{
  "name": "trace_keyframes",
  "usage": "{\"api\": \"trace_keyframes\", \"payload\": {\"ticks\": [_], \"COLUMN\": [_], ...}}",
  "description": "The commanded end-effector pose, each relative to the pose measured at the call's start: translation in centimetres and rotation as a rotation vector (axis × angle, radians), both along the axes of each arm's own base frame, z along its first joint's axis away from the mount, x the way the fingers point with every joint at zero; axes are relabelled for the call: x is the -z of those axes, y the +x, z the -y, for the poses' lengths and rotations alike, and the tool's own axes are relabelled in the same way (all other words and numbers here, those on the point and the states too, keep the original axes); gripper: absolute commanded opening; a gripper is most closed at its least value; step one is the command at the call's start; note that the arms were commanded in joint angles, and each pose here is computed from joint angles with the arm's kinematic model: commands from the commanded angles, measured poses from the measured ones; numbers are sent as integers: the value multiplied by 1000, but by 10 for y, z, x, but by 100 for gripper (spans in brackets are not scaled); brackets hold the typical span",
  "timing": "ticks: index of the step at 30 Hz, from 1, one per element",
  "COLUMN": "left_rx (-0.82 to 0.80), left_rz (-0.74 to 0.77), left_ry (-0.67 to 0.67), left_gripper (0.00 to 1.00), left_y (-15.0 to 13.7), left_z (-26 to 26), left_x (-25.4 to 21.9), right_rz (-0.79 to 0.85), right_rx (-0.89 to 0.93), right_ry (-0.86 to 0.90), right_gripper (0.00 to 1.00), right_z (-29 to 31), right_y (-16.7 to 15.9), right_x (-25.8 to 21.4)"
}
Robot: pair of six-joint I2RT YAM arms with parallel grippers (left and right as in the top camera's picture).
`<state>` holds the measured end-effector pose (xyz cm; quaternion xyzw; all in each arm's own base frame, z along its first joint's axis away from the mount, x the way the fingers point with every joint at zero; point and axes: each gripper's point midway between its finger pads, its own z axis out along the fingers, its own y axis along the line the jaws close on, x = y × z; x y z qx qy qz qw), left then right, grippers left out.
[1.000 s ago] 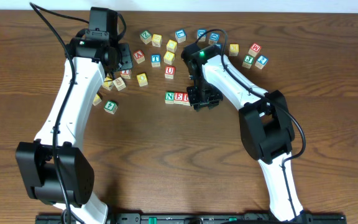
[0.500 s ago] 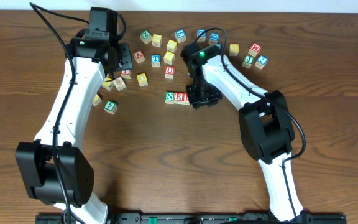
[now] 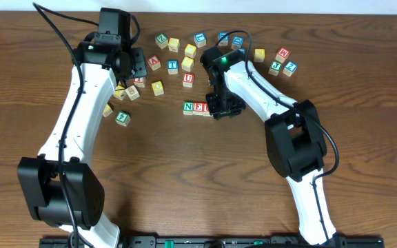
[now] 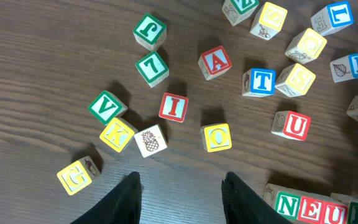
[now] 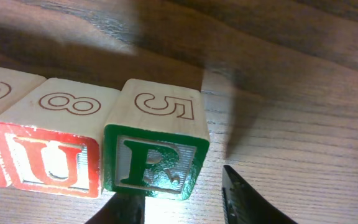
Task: Spell out NEURIPS
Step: 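Press the right gripper on the R block to square it, then lower the right gripper onto the R block's right side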
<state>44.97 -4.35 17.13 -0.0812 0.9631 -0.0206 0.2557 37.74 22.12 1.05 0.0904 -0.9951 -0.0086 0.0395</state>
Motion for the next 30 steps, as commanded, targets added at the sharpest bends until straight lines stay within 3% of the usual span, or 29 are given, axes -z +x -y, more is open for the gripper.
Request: {"api": "trace_keyframes", "payload": {"ticks": [1, 10, 16, 20, 30], "left_rx": [11, 11, 11, 11, 11], "left_rz": [-18, -15, -4, -3, -3], "left_ry": [16, 15, 14, 14, 14], "left_gripper": [42, 42, 42, 42, 42], "left_y": [-1, 0, 2, 3, 2], "left_z": [-2, -2, -1, -1, -1], "left_x": [7, 7, 6, 6, 6], "right_rz": [22, 74, 183, 236, 247], "right_rx": [1, -3, 37, 56, 60], "right_ry": [14, 83, 105, 132, 139], "right_gripper": [29, 26, 25, 18, 14], "right_z": [-4, -11, 3, 1, -9], "right_y": [0, 7, 32, 50, 60], "right_x": [-13, -51, -75, -71, -40]}}
